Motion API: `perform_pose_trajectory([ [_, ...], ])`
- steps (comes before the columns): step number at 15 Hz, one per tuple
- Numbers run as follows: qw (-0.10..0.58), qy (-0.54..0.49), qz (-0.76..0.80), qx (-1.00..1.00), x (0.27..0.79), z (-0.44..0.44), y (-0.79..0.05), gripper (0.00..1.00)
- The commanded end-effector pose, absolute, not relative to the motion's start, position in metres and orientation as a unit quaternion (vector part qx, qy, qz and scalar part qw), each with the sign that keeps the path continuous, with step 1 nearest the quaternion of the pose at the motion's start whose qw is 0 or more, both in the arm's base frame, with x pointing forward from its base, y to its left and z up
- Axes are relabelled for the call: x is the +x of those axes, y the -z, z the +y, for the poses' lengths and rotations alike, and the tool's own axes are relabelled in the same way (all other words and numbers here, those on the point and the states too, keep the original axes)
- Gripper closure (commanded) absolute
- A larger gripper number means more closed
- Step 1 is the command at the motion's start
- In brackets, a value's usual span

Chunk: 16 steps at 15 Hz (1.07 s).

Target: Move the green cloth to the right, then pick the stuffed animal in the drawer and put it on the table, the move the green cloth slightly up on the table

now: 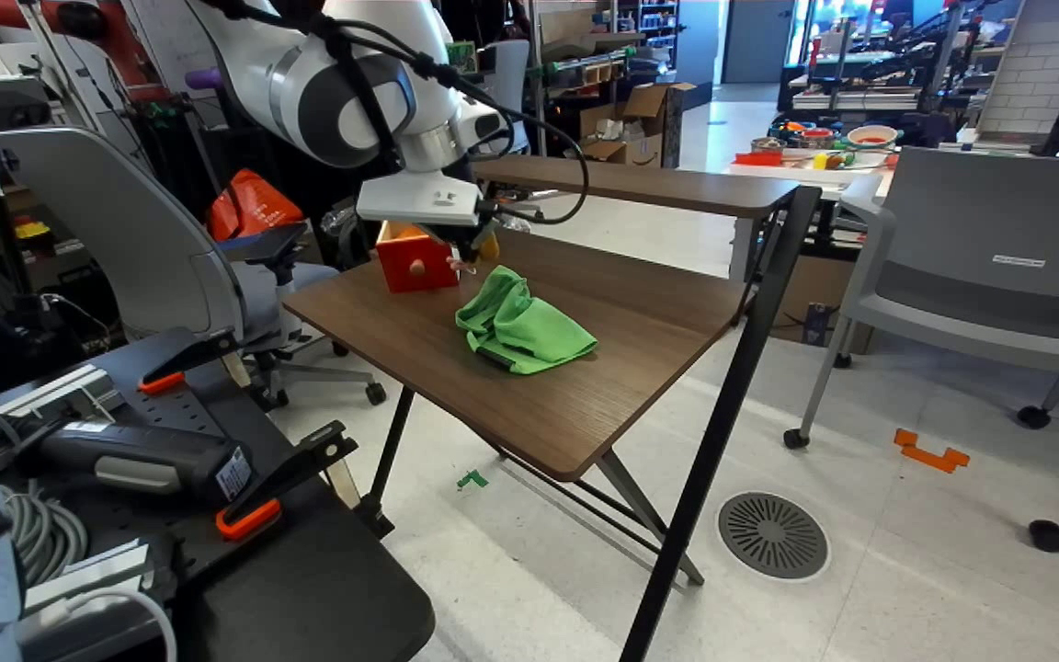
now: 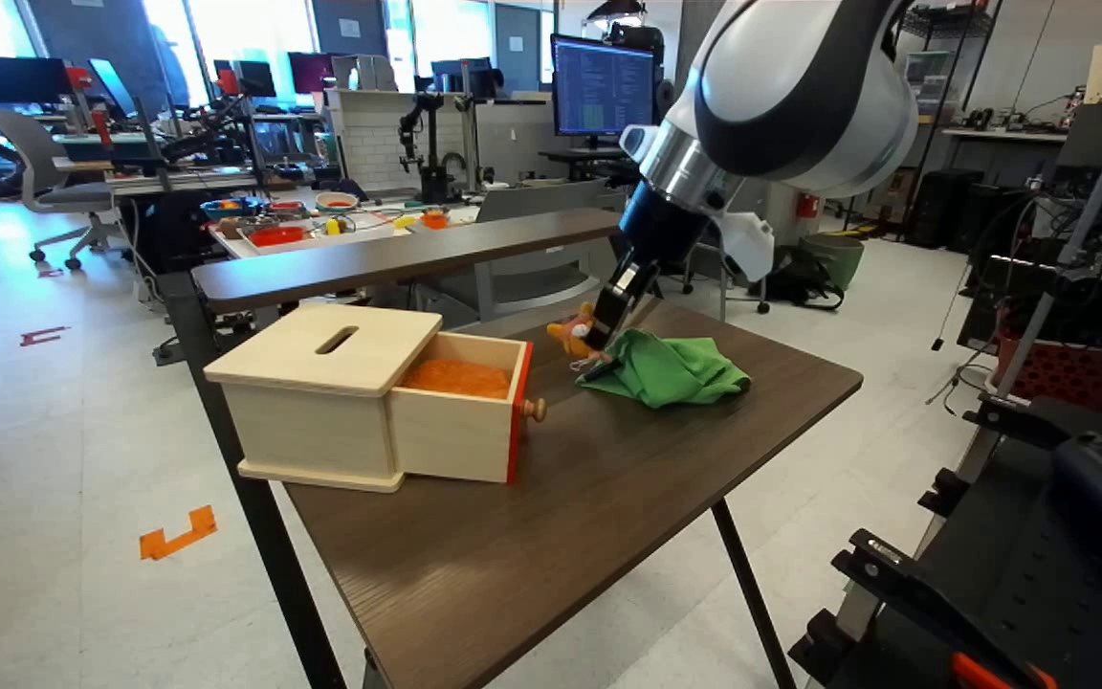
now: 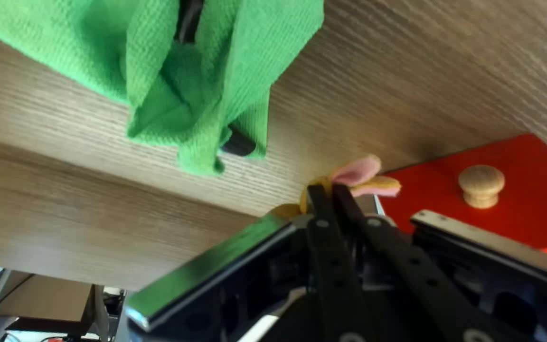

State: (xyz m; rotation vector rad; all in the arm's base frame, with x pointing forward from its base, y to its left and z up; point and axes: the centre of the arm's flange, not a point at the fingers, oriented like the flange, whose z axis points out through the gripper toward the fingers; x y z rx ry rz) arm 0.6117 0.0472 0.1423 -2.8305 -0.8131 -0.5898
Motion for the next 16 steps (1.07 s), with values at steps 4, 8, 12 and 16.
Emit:
perform_pose_trajectory([
  [4,0.069,0.166,-0.273,-0.945,0.598,0.043,-0.106,0.73],
  [8,0.071,0.166,-0.283,-0.942,0.595,0.051,-0.113,0.42],
  [12,0.068,0.175,-0.274,-0.943,0.582,0.048,-0.146,0.12],
  [16,0.045,0.166,-0.252,-0.952,0.574,0.020,-0.166,0.00],
])
